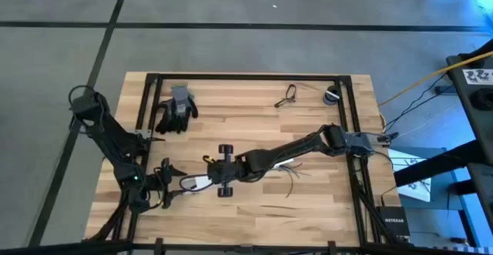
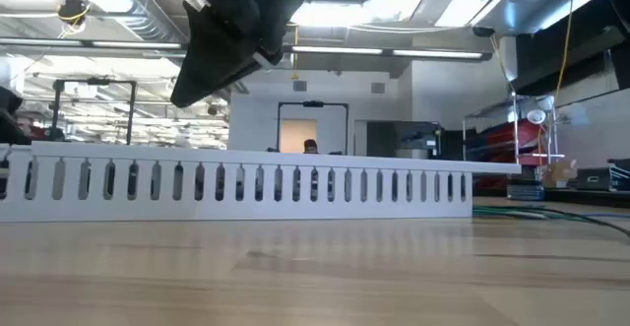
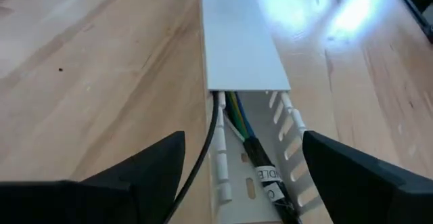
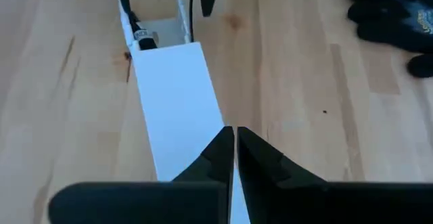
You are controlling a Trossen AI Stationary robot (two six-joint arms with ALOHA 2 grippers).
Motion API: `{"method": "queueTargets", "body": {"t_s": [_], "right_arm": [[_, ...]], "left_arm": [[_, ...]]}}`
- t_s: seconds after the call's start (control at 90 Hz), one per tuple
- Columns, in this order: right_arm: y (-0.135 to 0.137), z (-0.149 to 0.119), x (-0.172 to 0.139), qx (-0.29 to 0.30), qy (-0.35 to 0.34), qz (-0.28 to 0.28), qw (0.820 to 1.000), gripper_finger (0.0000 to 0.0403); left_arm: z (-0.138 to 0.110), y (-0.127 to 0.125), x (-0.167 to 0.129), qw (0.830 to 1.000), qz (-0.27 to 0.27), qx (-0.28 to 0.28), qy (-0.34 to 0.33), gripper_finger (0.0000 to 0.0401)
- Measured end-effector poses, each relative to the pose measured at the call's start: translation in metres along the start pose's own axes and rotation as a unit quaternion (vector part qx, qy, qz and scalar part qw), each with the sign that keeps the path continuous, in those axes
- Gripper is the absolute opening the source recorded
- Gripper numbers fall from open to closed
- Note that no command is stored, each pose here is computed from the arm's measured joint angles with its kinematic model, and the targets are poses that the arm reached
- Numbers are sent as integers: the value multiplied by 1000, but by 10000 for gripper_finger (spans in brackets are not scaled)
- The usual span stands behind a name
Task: Ziptie cables
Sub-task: Close the cable duct
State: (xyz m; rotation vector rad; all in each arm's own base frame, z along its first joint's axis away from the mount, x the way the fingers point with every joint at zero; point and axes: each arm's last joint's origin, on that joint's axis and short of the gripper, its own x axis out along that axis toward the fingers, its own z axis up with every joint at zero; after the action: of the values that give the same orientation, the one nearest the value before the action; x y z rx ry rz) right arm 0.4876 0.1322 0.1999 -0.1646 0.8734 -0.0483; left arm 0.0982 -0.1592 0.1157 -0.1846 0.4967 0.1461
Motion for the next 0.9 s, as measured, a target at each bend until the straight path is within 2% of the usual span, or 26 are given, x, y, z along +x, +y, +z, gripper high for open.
{"method": "queueTargets", "body": {"t_s": [0.367,0.611,0.789,0.9], "right_arm": [[0,-6,0,-6,28,2,1000,5],[0,-8,-1,2,41,1,999,5],[0,-8,-1,2,40,1,999,5],[0,-8,-1,2,40,1,999,5]], "left_arm": [[32,-16,-16,998,-59,-18,4,281],[29,-13,-22,994,-44,-13,99,281],[24,-11,-31,989,-36,-15,142,281],[22,-11,-31,989,-32,-21,141,281]]}}
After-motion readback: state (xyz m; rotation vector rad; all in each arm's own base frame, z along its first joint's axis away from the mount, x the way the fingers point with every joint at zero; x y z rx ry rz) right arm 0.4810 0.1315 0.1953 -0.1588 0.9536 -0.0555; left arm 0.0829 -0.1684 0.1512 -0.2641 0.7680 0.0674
